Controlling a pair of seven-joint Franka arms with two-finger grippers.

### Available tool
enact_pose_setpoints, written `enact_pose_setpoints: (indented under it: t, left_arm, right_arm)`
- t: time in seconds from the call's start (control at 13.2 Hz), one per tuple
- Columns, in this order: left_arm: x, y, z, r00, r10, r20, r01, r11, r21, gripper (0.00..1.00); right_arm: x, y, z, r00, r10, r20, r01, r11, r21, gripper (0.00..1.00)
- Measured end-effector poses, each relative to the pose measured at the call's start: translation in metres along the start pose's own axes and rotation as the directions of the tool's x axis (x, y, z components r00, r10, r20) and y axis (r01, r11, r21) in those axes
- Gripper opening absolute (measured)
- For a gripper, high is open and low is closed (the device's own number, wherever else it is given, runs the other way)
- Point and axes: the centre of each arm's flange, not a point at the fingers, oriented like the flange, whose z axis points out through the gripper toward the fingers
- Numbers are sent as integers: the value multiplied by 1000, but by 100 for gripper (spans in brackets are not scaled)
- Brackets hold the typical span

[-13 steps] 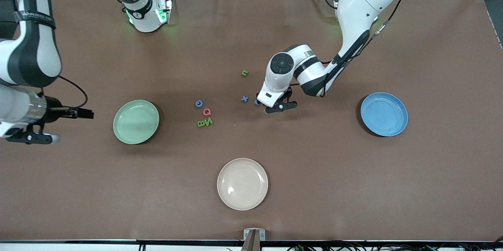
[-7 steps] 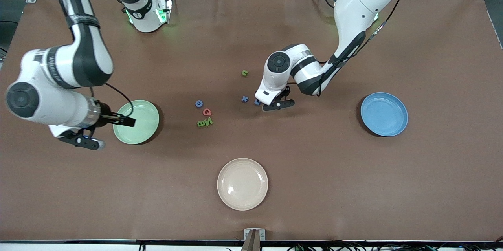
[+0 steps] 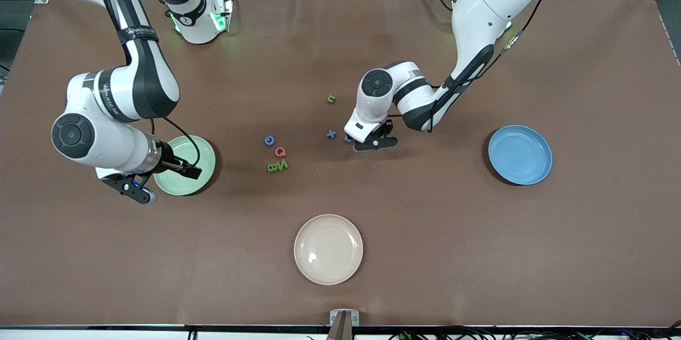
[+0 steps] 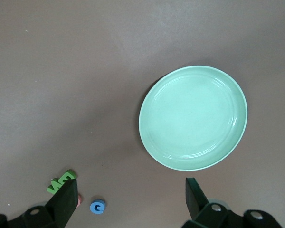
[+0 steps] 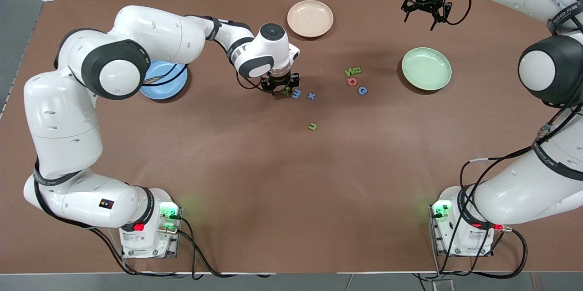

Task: Sort upper and lower case letters into plates
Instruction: 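Grasp the green B with the right gripper while the left gripper lifts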

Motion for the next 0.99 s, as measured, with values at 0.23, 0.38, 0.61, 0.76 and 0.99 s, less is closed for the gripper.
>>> enact_pose_setpoints:
  t: [0.23, 0.38, 0.61, 0.76, 0.99]
  left_arm:
    - [-1, 0, 3, 1000, 1, 4, -1, 1000, -6, 74]
    - [-1, 0, 3, 1000, 1, 3, -1, 1000, -6, 70]
    - [0, 2, 2, 1000, 1, 1, -1, 1000, -9, 56]
    - [0, 2, 1, 1000, 1, -1, -1, 1000, -11, 48]
    - [0, 3, 0, 1000, 2, -3, -2, 1000, -15, 35]
  right_arm:
    - [-2, -16, 14, 994, 107, -3, -107, 994, 7, 100]
    - [-14, -39, 25, 982, 189, -17, -189, 982, 15, 100]
    - [-36, -68, 51, 965, 262, -28, -262, 965, 14, 100]
    - [-45, -77, 69, 952, 303, -31, -303, 953, 12, 100]
    - [-65, -92, 100, 929, 366, -55, -364, 930, 46, 100]
